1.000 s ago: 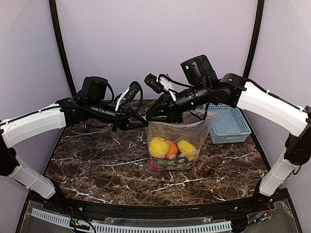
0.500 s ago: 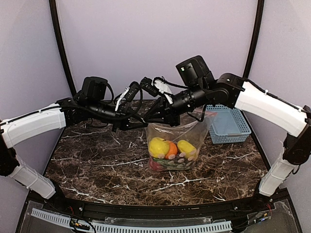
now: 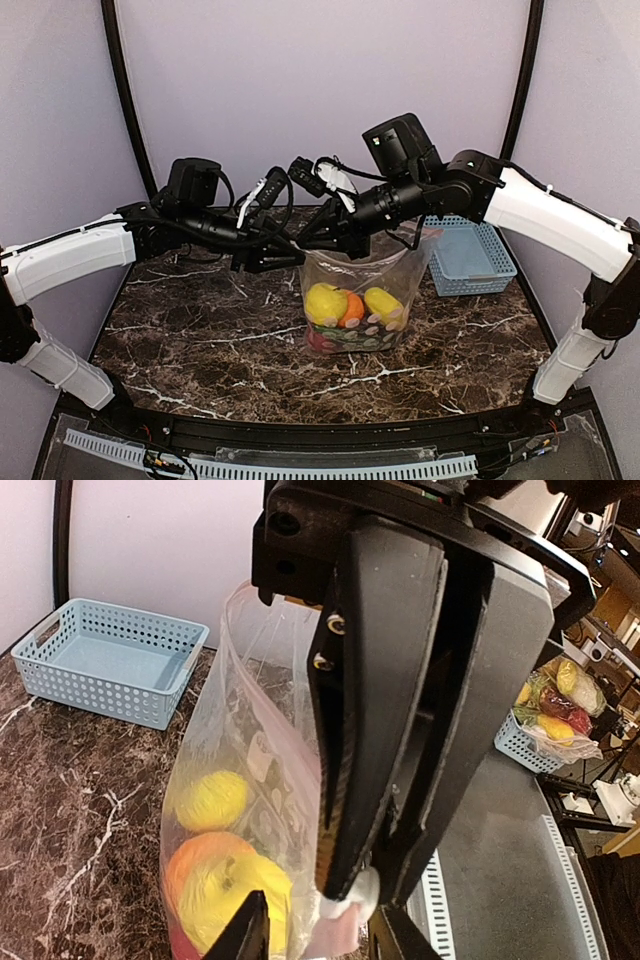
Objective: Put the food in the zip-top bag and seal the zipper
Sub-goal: Hold the zipper food storage bag at the center of the board.
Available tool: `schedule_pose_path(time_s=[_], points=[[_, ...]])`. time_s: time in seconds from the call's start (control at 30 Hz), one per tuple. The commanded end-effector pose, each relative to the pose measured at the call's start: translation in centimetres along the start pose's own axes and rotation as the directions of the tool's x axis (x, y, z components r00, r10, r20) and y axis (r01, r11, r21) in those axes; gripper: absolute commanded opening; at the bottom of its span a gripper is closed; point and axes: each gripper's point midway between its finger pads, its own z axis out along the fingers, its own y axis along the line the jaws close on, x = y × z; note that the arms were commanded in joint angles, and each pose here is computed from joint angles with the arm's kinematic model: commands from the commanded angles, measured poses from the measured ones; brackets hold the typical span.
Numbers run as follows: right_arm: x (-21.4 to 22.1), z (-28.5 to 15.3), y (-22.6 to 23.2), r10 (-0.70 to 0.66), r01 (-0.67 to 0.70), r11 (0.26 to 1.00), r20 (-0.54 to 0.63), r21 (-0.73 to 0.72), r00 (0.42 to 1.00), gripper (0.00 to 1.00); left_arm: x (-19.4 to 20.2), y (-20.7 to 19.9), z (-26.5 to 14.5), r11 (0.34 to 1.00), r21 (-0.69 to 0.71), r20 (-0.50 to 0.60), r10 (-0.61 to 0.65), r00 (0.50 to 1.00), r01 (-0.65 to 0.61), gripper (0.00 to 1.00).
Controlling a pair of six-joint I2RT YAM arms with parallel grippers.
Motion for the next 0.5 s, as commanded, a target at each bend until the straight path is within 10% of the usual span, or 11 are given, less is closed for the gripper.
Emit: schedule_pose_path(time_s=[0.0,0.47], points=[[-1.39,-0.91,0.18,-0.018,0.017,0.999,0.043,0.028,0.999,0.0,-0.67,-1.2,-0.53,0.999,0.027,0.029,0.034,0.999,-0.035,0.33],[-1.74,-1.61,-0.32,-0.011,0.007,0.998,0.059,0.07,0.998,0.0,-0.49,-0.92,-0.44,0.999,0.017,0.028,0.036,0.999,-0.037,0.05]])
